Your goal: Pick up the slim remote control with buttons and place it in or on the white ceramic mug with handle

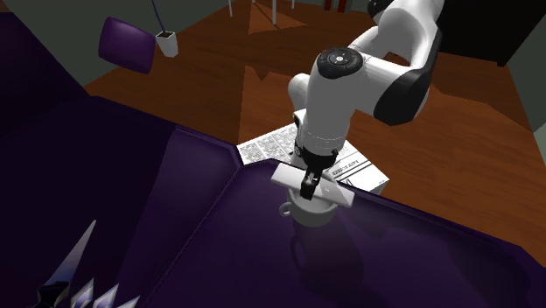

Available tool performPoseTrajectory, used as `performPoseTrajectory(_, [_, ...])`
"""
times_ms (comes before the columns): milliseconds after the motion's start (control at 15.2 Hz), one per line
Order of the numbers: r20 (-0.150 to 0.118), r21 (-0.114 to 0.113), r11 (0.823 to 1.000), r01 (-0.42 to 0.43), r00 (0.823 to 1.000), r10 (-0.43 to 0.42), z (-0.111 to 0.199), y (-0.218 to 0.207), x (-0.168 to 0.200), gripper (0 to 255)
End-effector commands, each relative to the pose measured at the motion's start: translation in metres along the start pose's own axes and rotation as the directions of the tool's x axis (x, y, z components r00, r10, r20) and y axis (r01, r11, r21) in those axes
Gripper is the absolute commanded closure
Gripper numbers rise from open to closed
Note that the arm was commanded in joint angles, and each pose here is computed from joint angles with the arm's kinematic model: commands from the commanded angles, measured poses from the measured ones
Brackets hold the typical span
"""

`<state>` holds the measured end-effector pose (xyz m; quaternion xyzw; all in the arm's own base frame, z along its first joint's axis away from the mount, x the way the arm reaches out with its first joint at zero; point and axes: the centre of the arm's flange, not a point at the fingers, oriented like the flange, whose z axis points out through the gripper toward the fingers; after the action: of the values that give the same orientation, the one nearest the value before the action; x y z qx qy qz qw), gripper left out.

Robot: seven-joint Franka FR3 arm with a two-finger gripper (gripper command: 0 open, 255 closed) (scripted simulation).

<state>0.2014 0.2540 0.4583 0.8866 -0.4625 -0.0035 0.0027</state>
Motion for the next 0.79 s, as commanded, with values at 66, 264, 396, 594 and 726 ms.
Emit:
performPoseTrajectory(66, [0.000, 0.001, 1.000, 0.000, 1.000, 0.000, 0.016, 0.000, 0.001, 255])
performPoseTrajectory(264, [0.000, 0.001, 1.000, 0.000, 1.000, 0.000, 0.025, 0.000, 0.001, 255])
performPoseTrajectory(396, [0.000, 0.001, 1.000, 0.000, 1.000, 0.000, 0.025, 0.000, 0.001, 255])
performPoseTrajectory(594, [0.000, 0.001, 1.000, 0.000, 1.000, 0.000, 0.025, 0.000, 0.001, 255])
performPoseTrajectory(726, [0.000, 0.001, 1.000, 0.000, 1.000, 0.000, 0.025, 0.000, 0.001, 0])
